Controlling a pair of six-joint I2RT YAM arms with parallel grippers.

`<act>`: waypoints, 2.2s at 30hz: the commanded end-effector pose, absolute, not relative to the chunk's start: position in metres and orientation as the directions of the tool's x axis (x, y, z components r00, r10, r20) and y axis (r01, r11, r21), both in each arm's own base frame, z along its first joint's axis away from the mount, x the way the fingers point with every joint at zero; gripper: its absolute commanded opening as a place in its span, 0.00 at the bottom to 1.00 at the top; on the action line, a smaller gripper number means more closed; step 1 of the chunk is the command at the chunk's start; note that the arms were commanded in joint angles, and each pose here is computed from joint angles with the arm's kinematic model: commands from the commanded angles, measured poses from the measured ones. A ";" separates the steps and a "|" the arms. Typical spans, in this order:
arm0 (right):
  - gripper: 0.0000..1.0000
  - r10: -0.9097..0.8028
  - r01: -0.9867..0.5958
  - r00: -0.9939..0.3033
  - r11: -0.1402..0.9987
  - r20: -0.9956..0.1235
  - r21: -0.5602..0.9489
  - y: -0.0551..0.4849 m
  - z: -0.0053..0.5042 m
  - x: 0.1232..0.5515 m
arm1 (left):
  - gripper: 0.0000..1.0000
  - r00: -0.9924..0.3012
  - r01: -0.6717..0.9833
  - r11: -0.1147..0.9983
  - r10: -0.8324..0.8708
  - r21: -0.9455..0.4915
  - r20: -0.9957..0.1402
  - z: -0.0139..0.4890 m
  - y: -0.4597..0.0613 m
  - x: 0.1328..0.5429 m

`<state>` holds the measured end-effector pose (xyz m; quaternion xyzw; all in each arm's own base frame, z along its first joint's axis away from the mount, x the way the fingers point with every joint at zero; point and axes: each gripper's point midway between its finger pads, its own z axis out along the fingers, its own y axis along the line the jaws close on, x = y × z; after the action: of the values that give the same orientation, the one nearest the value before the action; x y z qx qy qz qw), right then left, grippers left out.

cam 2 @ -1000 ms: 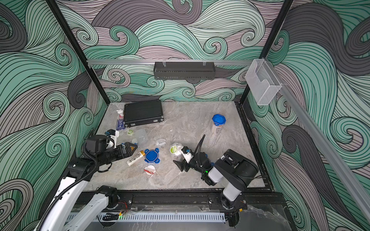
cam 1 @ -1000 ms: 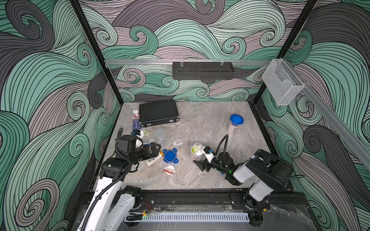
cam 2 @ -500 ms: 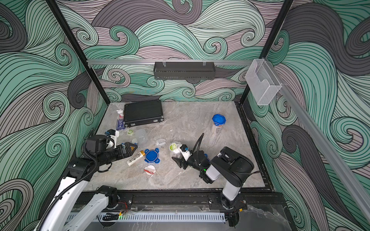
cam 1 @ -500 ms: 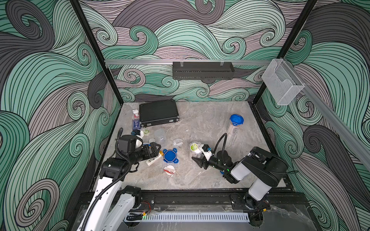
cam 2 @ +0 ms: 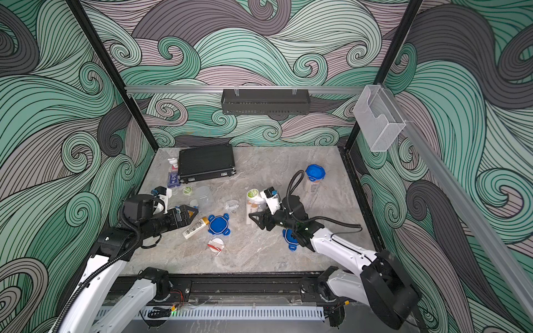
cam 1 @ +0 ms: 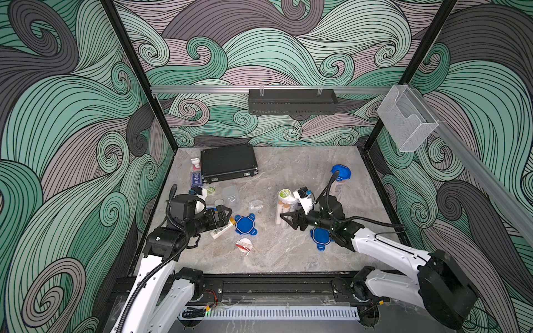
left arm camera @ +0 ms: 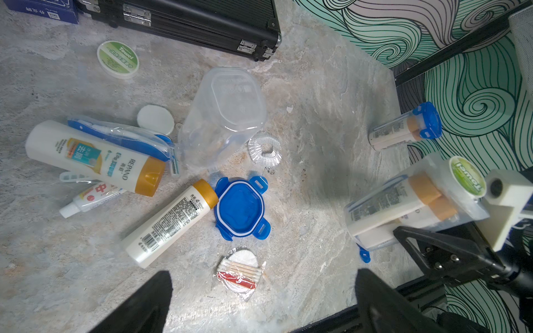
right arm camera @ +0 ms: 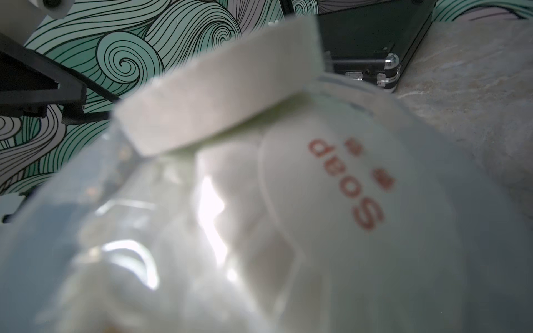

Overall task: Take out toiletry kits
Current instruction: 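Pick up the container from the center of the board, then pour the toiletry kits out of the container.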

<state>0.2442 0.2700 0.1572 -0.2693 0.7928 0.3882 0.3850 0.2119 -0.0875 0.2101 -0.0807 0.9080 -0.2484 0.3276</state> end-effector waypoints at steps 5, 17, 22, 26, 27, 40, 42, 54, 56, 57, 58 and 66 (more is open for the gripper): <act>0.51 -0.035 -0.482 -0.843 0.489 -0.536 0.727 0.283 0.173 0.234 | 0.99 -0.770 0.036 0.860 -0.302 -0.510 -0.562 0.212 -0.090 0.214; 0.50 0.206 -0.070 -0.969 0.301 -0.137 0.951 0.320 0.178 0.277 | 0.96 -0.802 0.254 0.742 -0.196 -0.620 -0.564 0.240 -0.134 0.219; 0.50 0.278 -0.021 -0.956 0.249 -0.092 0.968 0.326 0.193 0.298 | 0.99 -0.790 0.286 0.755 -0.163 -0.591 -0.591 0.247 -0.147 0.233; 0.49 0.313 0.073 -0.950 0.183 0.012 0.980 0.330 0.190 0.311 | 0.99 -0.764 0.354 0.784 -0.072 -0.509 -0.641 0.238 -0.175 0.239; 0.49 0.311 0.094 -0.950 0.164 0.039 0.982 0.332 0.188 0.314 | 0.99 -0.750 0.375 0.790 -0.048 -0.485 -0.659 0.236 -0.183 0.241; 0.49 0.284 0.192 -0.945 0.089 0.160 0.977 0.337 0.173 0.318 | 0.99 -0.603 0.491 0.831 0.107 -0.262 -0.791 0.180 -0.224 0.280; 0.49 0.280 0.201 -0.945 0.090 0.169 0.975 0.337 0.171 0.317 | 0.99 -0.587 0.510 0.826 0.128 -0.242 -0.799 0.175 -0.233 0.286; 0.49 0.272 0.214 -0.944 0.070 0.188 0.974 0.335 0.174 0.316 | 0.95 -0.550 0.531 0.801 0.079 -0.276 -0.831 0.176 -0.255 0.305; 0.49 0.277 0.218 -0.941 0.068 0.192 0.974 0.333 0.176 0.317 | 0.91 -0.554 0.531 0.799 0.076 -0.282 -0.829 0.173 -0.256 0.305; 0.50 0.277 0.216 -0.942 0.066 0.190 0.974 0.333 0.177 0.317 | 0.89 -0.559 0.526 0.802 0.075 -0.283 -0.826 0.172 -0.256 0.306; 0.50 0.278 0.216 -0.942 0.065 0.190 0.974 0.333 0.178 0.317 | 0.87 -0.566 0.522 0.804 0.075 -0.286 -0.821 0.171 -0.256 0.306; 0.50 0.279 0.223 -0.939 0.054 0.200 0.973 0.331 0.181 0.318 | 0.70 -0.621 0.491 0.807 0.059 -0.329 -0.781 0.164 -0.261 0.308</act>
<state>0.3190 0.3295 0.1474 0.2091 0.7487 0.6290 0.0034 0.2999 -0.2550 0.1516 0.1737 0.8615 -0.2596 0.4003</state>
